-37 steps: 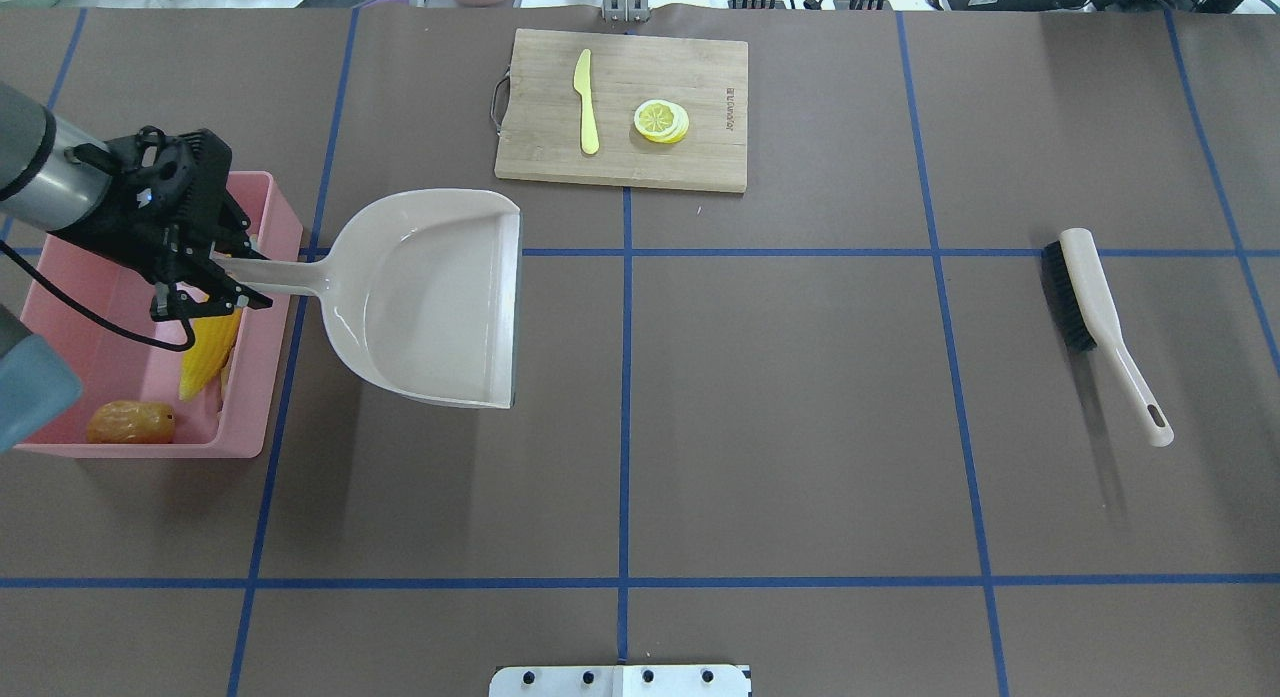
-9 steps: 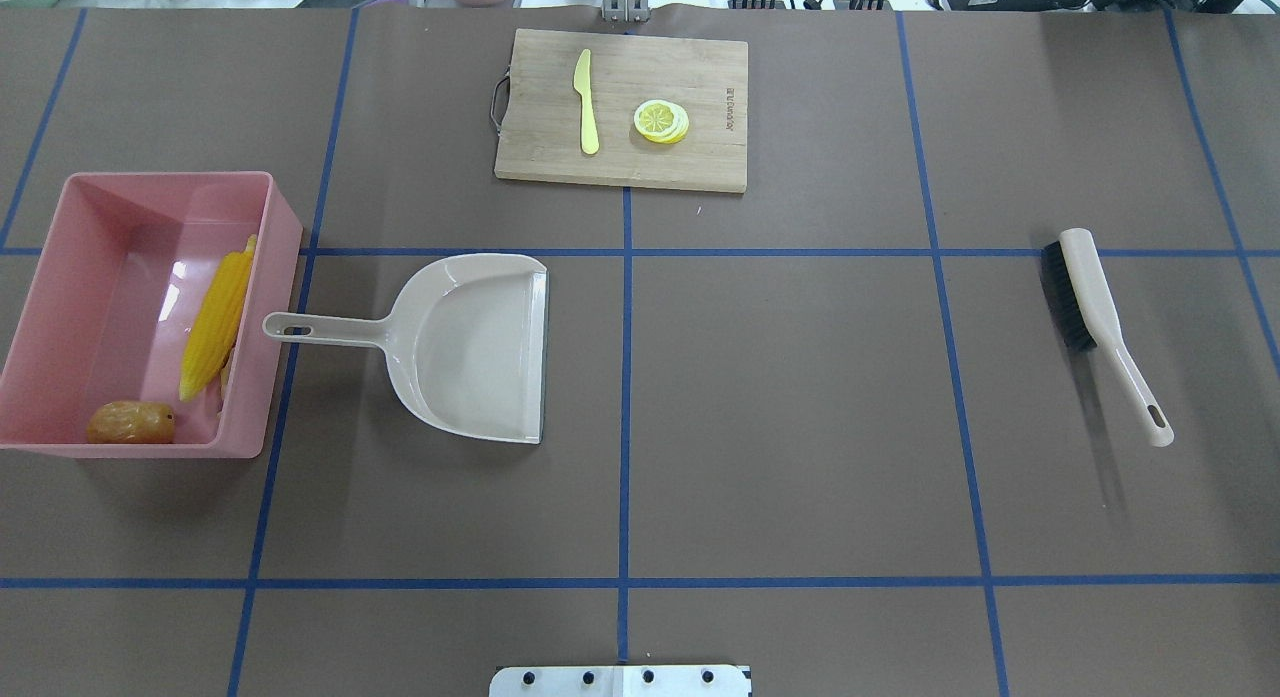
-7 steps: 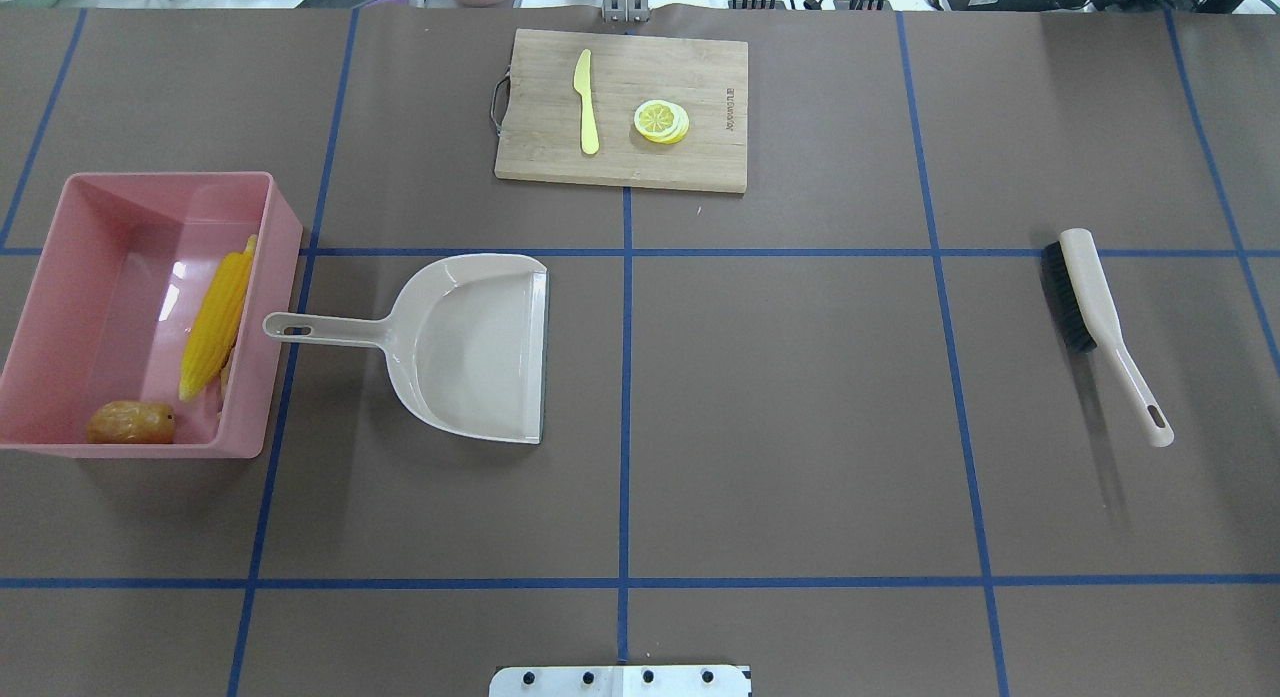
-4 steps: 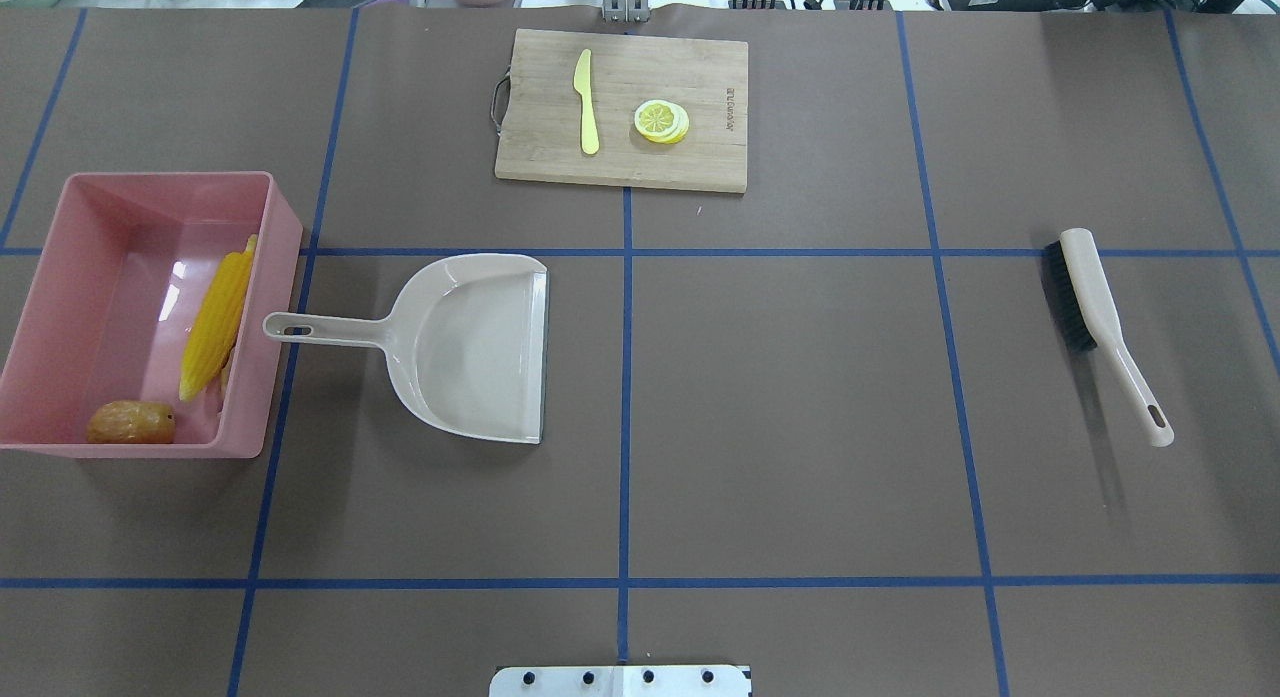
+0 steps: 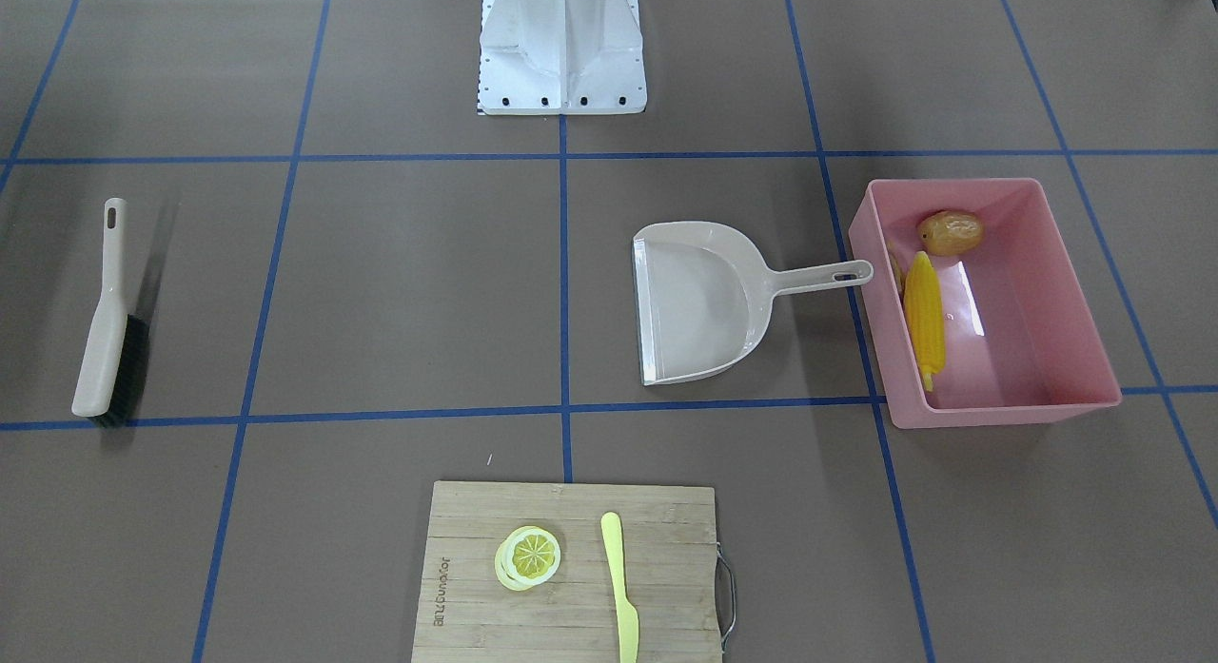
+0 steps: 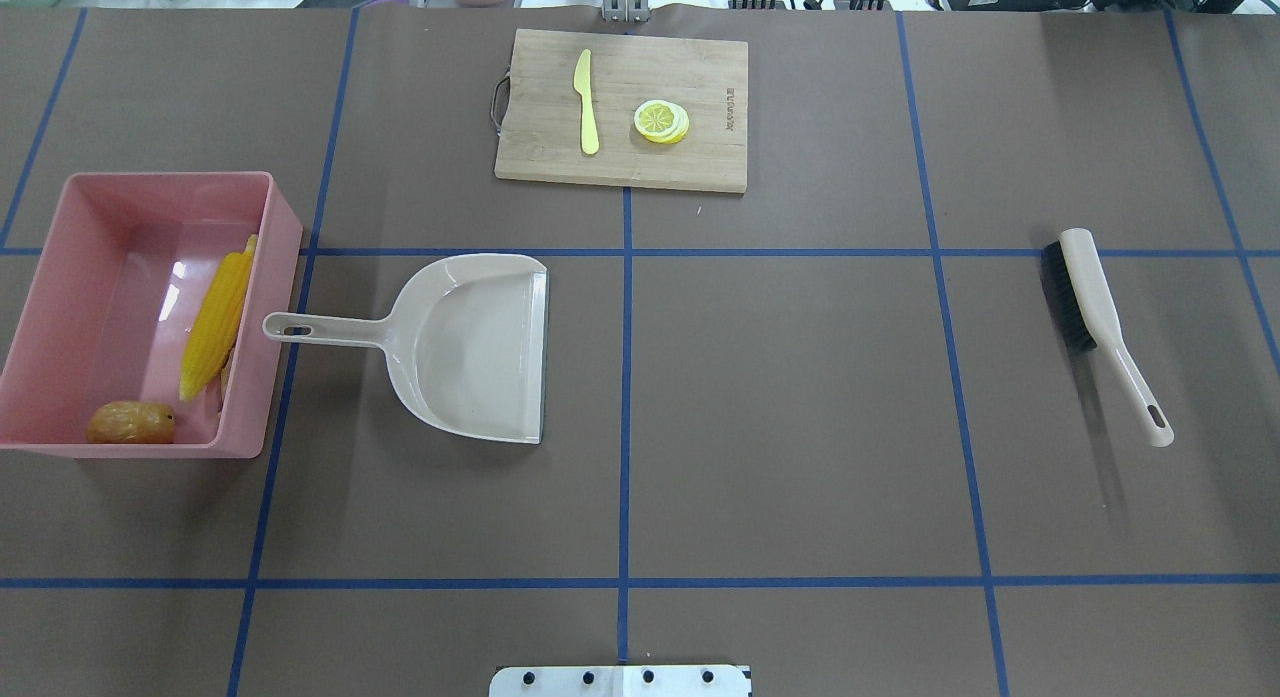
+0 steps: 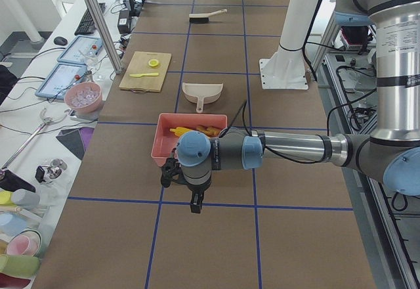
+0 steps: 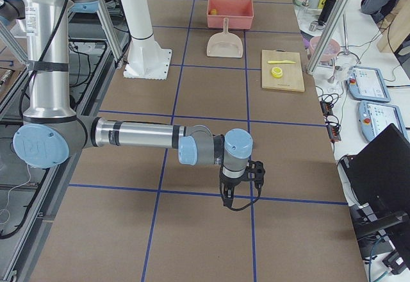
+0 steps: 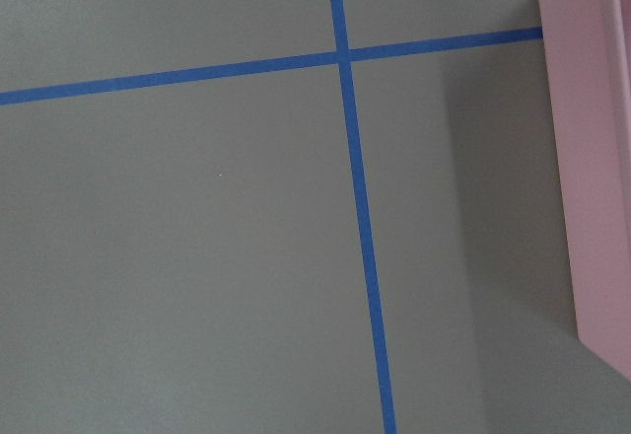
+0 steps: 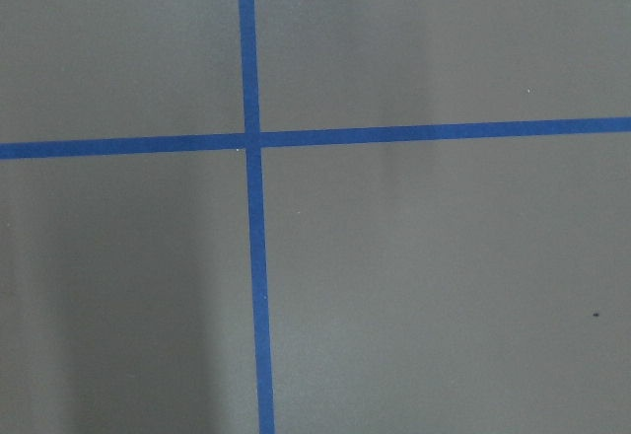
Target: Sweep and dump trash into bin
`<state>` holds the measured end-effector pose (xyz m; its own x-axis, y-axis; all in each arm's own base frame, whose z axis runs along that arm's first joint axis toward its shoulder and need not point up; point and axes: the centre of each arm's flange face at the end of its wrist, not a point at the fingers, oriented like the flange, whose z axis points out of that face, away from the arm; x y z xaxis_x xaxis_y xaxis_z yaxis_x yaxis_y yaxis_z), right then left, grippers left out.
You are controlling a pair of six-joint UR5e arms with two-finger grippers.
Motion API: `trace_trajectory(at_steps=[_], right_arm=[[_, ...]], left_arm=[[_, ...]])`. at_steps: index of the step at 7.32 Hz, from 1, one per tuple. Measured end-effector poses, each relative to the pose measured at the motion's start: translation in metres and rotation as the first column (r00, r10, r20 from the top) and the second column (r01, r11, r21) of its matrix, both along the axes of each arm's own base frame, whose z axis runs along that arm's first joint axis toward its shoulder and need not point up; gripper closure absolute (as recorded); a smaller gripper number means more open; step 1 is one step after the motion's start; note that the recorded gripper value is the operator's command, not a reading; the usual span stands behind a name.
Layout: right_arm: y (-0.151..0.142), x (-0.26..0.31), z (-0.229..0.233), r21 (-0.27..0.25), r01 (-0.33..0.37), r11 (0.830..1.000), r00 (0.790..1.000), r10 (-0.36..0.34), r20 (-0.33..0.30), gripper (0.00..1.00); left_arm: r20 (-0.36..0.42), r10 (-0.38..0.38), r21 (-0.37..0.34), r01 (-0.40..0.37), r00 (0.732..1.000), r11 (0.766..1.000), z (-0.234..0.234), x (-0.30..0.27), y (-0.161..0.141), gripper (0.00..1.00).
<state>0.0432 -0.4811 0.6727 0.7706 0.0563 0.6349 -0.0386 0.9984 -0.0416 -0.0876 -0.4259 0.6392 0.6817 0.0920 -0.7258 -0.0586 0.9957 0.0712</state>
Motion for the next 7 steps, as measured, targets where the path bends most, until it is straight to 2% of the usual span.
trace_trajectory(at_steps=[7], right_arm=[[0.001, 0.000, 0.005, -0.011, -0.001, 1.000, 1.000, 0.001, 0.001, 0.00]], left_arm=[[0.007, -0.061, -0.026, 0.061, 0.998, 0.998, 0.008, 0.014, -0.009, 0.02]])
